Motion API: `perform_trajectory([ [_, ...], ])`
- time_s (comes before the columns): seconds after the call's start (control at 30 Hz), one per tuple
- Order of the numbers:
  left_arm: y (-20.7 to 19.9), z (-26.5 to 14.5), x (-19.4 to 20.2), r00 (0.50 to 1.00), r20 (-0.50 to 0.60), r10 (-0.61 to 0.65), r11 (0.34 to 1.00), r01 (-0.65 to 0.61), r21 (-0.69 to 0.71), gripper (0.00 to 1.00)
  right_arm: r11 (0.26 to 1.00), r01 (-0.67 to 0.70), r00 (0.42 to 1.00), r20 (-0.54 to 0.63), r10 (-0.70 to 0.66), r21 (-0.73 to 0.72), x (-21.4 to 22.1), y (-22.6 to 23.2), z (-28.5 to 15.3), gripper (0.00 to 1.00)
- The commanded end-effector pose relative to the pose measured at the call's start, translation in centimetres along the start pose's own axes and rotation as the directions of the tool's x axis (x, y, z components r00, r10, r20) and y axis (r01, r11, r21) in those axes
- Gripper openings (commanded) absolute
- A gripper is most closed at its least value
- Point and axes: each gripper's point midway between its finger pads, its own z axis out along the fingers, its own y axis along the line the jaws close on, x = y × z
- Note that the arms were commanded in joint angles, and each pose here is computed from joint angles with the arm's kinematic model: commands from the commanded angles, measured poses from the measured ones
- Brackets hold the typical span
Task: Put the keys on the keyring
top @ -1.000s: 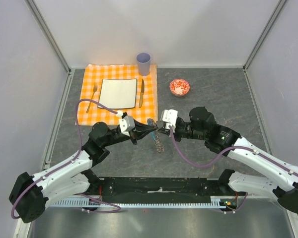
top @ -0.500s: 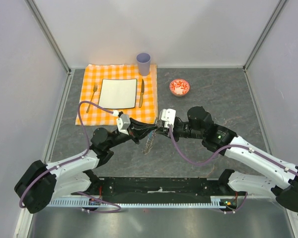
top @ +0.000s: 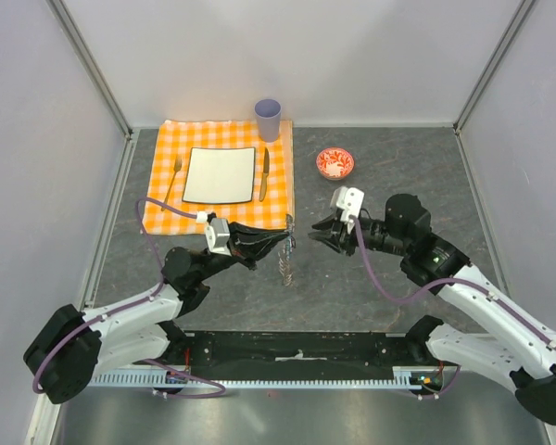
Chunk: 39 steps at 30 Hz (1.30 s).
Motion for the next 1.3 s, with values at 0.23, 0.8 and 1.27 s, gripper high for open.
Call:
perform_trajectory([
  [0.23, -0.8, 0.2, -3.1, 0.992, 0.119, 0.03, 0.999, -0.034, 0.031, 0.02, 0.977, -0.055, 0.986, 0.143, 0.085, -0.206, -3.0, 0.8, 0.3, 0.31],
  [0.8, -1.5, 0.8, -3.2, 0.993, 0.118, 0.016, 0.996, -0.026, 0.088, 0.02, 0.957, -0.02, 0.976, 0.202, 0.081, -0.29, -4.2, 1.4, 1.2, 0.19],
  [1.27, -2.0, 0.9, -3.7, 0.991, 0.135, 0.017, 0.993, -0.032, 0.113, 0.02, 0.957, -0.051, 0.983, 0.157, 0.099, -0.285, -2.1, 1.3, 1.9, 0.14],
])
